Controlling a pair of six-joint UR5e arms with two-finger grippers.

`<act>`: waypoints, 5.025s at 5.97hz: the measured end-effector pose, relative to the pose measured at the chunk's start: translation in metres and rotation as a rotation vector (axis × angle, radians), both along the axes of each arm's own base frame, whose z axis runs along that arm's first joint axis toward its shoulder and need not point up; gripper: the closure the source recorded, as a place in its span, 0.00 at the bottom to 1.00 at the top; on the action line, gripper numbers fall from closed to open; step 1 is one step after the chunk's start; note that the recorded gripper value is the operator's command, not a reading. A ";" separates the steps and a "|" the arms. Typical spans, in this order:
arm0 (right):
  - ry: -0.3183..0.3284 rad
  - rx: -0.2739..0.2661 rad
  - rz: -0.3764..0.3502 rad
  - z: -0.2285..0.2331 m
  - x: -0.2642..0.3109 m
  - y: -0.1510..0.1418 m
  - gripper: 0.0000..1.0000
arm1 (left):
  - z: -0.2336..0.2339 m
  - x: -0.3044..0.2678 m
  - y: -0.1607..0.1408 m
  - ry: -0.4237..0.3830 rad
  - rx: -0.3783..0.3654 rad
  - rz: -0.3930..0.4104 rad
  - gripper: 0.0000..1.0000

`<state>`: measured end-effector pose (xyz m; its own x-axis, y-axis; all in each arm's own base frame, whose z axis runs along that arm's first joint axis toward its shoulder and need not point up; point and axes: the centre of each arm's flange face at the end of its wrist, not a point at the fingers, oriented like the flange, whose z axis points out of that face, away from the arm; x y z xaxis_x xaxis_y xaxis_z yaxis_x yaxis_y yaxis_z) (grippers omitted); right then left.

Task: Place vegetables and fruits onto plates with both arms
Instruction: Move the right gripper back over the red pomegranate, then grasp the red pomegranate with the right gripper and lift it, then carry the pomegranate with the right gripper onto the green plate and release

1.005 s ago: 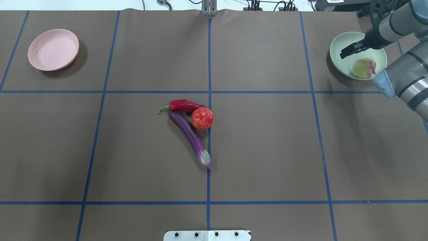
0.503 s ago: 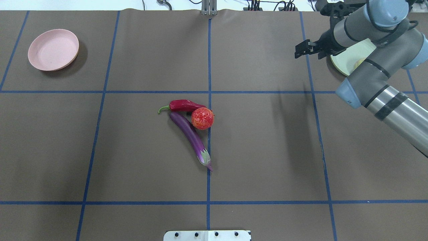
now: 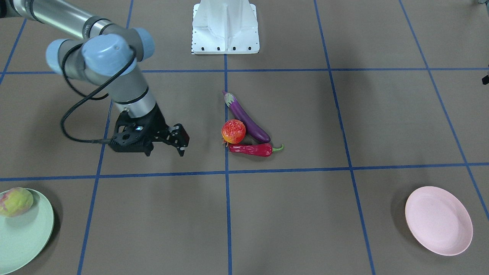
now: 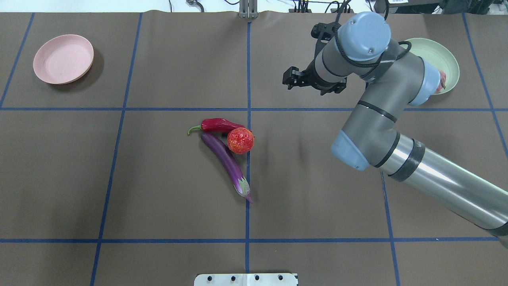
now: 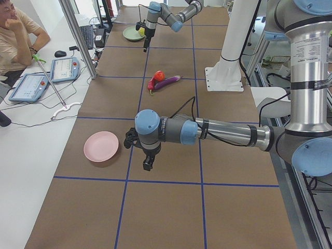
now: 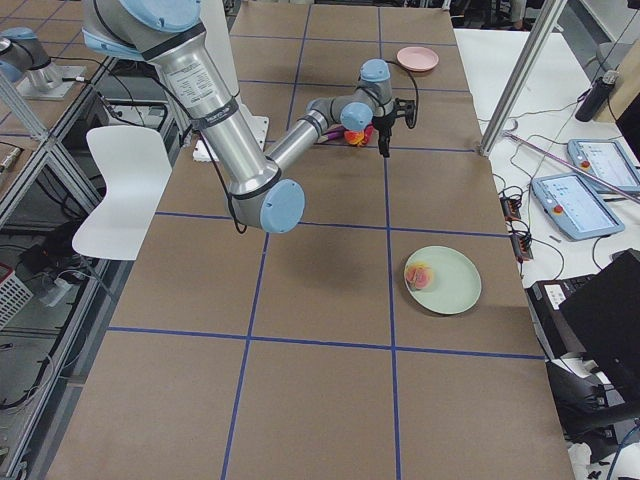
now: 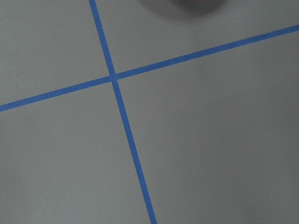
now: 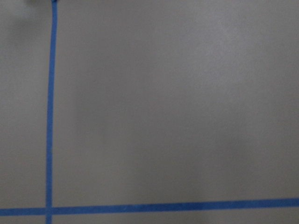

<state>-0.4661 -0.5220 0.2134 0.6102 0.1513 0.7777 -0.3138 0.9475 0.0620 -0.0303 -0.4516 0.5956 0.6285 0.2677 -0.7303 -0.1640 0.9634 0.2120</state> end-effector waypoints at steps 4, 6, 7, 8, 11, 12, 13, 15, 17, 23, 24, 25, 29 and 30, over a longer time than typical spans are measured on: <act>0.114 -0.061 0.108 -0.059 -0.130 0.096 0.00 | 0.004 0.000 0.000 0.002 -0.006 0.001 0.00; 0.138 -0.058 0.120 -0.073 -0.166 0.097 0.00 | 0.004 0.000 0.000 0.002 -0.007 0.002 0.00; 0.126 -0.049 0.121 -0.072 -0.175 0.094 0.00 | 0.004 0.001 -0.001 0.002 -0.007 0.002 0.00; 0.117 -0.039 0.125 -0.064 -0.186 0.092 0.00 | 0.004 0.001 -0.001 0.002 -0.007 0.003 0.00; 0.131 -0.023 0.120 -0.050 -0.199 0.096 0.91 | 0.008 0.002 -0.002 0.002 -0.014 0.004 0.00; 0.132 -0.021 0.115 -0.049 -0.199 0.097 1.00 | 0.009 0.002 -0.004 0.002 -0.015 0.005 0.00; 0.123 -0.018 0.116 -0.051 -0.194 0.095 1.00 | 0.009 0.003 -0.006 0.003 -0.014 0.006 0.00; 0.086 -0.009 0.119 -0.060 -0.150 0.058 1.00 | 0.010 0.003 -0.009 0.003 -0.014 0.006 0.00; 0.109 0.042 0.009 -0.009 -0.052 -0.029 1.00 | 0.009 0.003 -0.009 0.005 -0.015 0.006 0.00; 0.213 0.103 -0.133 0.297 0.213 -0.223 1.00 | 0.008 0.005 -0.009 0.011 -0.013 0.011 0.00; 0.249 0.112 -0.127 0.309 0.222 -0.227 1.00 | 0.008 0.005 -0.009 0.011 -0.013 0.011 0.00; 0.263 0.116 -0.124 0.312 0.225 -0.228 0.02 | 0.007 0.006 -0.009 0.013 -0.011 0.011 0.00; 0.249 0.150 -0.121 0.302 0.233 -0.221 0.00 | 0.005 0.007 -0.008 0.035 -0.016 0.012 0.00; 0.233 0.157 -0.128 0.299 0.241 -0.220 0.00 | 0.004 0.007 -0.009 0.035 -0.013 0.012 0.00</act>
<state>-0.2248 -0.7421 0.5125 0.7811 -0.0491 0.6224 -0.1530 0.9514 0.2672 -0.0231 -0.4603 0.6000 0.5997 0.2656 -0.7549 -0.1684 0.9641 0.2055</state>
